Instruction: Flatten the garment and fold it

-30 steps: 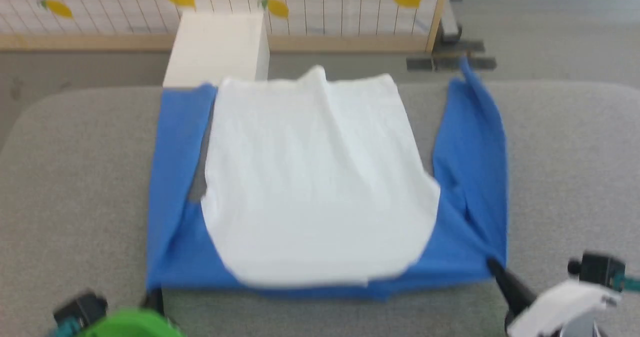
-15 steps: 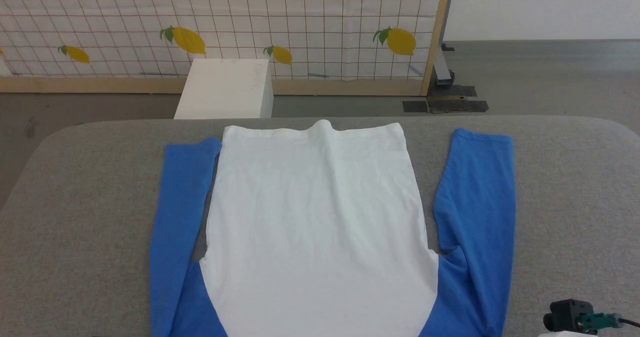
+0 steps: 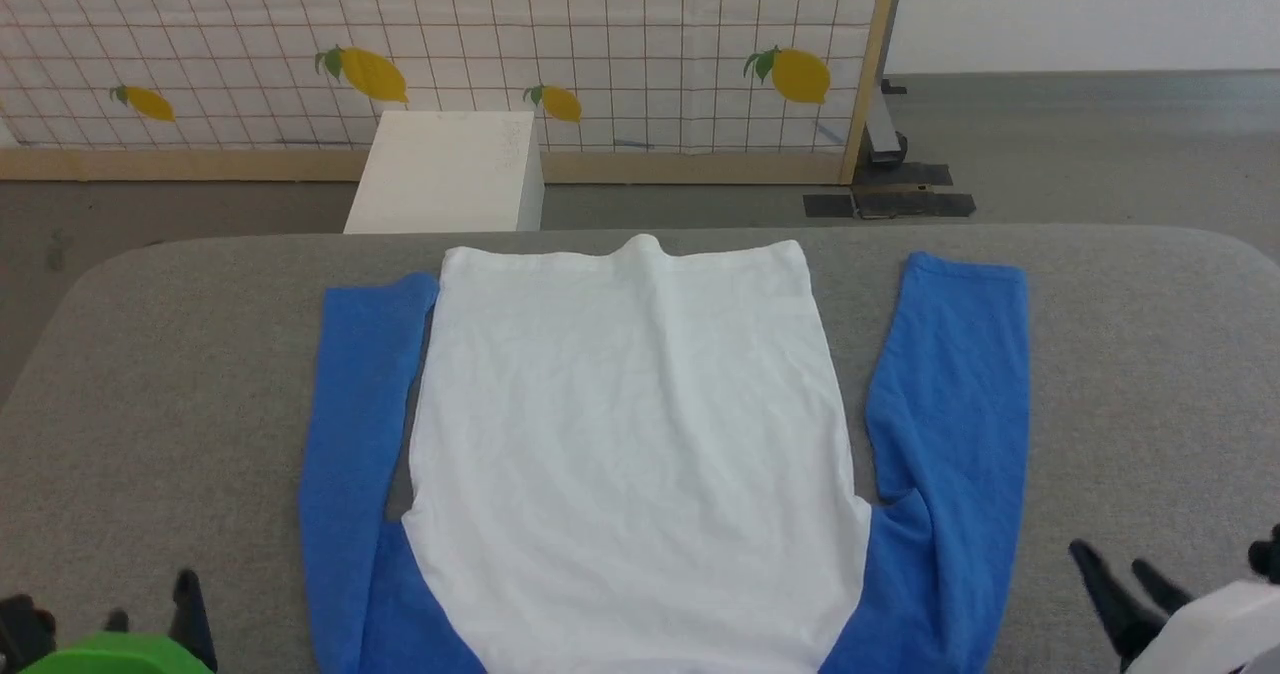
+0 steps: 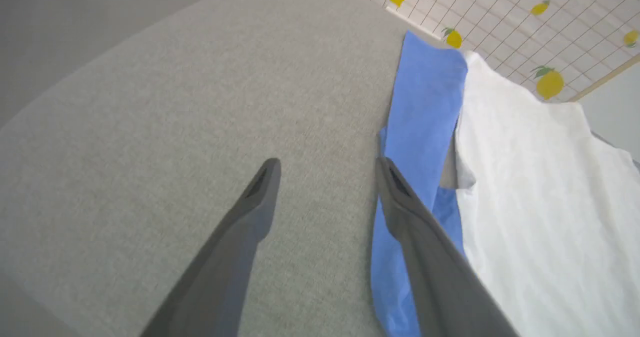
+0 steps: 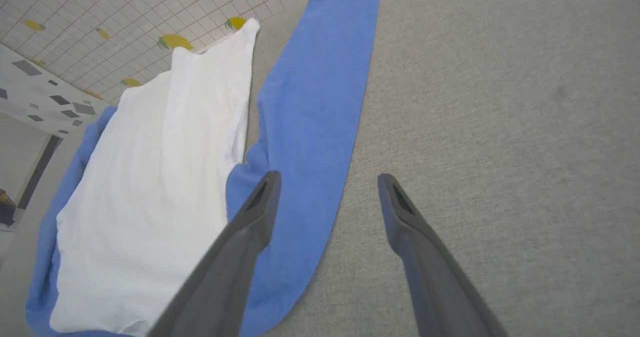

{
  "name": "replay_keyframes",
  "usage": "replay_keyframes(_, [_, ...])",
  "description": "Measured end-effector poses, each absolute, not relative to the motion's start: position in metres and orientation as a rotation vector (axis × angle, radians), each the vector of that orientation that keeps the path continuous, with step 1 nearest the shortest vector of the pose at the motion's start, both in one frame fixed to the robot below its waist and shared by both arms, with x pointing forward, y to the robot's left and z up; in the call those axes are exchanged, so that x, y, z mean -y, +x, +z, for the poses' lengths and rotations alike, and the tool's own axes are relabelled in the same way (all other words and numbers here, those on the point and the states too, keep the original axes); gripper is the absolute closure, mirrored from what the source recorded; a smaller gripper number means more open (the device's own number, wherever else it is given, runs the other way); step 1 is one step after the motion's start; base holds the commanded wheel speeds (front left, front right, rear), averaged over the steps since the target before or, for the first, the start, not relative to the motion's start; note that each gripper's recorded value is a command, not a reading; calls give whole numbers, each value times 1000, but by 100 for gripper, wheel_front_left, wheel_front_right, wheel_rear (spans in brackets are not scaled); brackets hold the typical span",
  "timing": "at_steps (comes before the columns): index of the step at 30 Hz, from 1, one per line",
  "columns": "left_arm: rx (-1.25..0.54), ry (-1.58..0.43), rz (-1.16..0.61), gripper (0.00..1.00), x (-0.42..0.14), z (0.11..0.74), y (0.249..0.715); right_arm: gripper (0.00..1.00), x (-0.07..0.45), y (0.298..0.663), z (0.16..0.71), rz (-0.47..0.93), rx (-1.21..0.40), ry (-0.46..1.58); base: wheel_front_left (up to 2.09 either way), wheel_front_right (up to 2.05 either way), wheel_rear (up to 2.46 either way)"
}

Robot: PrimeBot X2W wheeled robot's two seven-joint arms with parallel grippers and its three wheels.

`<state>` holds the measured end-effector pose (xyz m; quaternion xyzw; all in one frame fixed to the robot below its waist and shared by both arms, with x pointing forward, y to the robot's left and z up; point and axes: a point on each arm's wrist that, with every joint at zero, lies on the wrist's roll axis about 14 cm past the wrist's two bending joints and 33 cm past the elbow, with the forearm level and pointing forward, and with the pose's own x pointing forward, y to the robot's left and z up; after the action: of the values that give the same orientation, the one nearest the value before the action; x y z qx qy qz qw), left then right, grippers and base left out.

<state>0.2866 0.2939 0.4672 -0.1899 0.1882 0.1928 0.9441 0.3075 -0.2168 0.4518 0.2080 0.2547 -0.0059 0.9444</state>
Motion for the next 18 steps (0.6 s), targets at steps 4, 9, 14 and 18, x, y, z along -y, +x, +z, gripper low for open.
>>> replay_keyframes(4, [-63, -295, 290, 0, -289, 530, 324, 0, 240, 352, 494, -63, -361, 382, 0, 0, 0])
replay_keyframes(9, [190, -169, 183, 0, -272, 564, 355, 0, 253, 419, 538, -102, -236, 297, 0, 0, 0])
replay_keyframes(14, [241, -119, 106, 0, -253, 564, 389, 0, 249, 484, 549, -113, -265, 249, 0, 0, 0])
replay_keyframes(18, [218, -120, 79, 0, -244, 550, 412, 0, 251, 523, 535, -139, -360, 221, 0, 0, 0])
